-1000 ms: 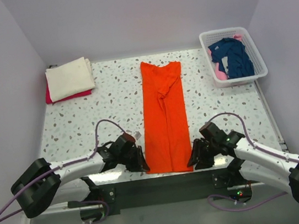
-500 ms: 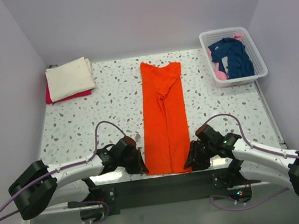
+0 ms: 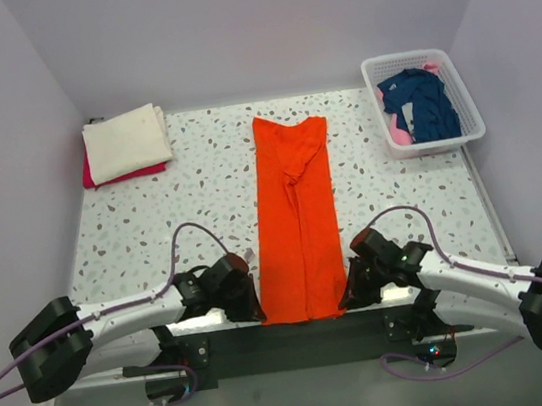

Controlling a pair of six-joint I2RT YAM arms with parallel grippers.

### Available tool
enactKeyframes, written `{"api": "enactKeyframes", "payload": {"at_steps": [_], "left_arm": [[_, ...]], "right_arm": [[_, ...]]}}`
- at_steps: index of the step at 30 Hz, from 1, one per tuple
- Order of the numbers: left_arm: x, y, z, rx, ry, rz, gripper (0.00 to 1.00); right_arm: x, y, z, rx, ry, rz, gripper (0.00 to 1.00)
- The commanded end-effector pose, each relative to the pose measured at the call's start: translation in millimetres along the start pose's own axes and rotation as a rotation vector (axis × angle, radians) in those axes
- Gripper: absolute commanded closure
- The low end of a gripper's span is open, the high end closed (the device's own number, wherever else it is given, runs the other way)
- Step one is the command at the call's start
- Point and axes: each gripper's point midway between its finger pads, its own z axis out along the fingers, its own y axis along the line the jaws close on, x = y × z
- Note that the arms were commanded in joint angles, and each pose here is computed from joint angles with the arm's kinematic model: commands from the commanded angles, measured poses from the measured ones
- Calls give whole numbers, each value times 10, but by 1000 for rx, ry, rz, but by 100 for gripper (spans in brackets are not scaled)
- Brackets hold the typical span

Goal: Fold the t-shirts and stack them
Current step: Fold the tshirt

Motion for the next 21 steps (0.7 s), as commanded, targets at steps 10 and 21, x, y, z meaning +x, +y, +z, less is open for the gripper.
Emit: {"api": "enactKeyframes", "payload": {"at_steps": [10,21], "left_arm": [[-38,-251,-189,-9,-26,27,100],[-735,-587,-198,-37,-155,126,100]], "right_arm": [[-54,30,-314,82,-53,-132,100],[-621,684,-312,69,-218,-271,100]]}}
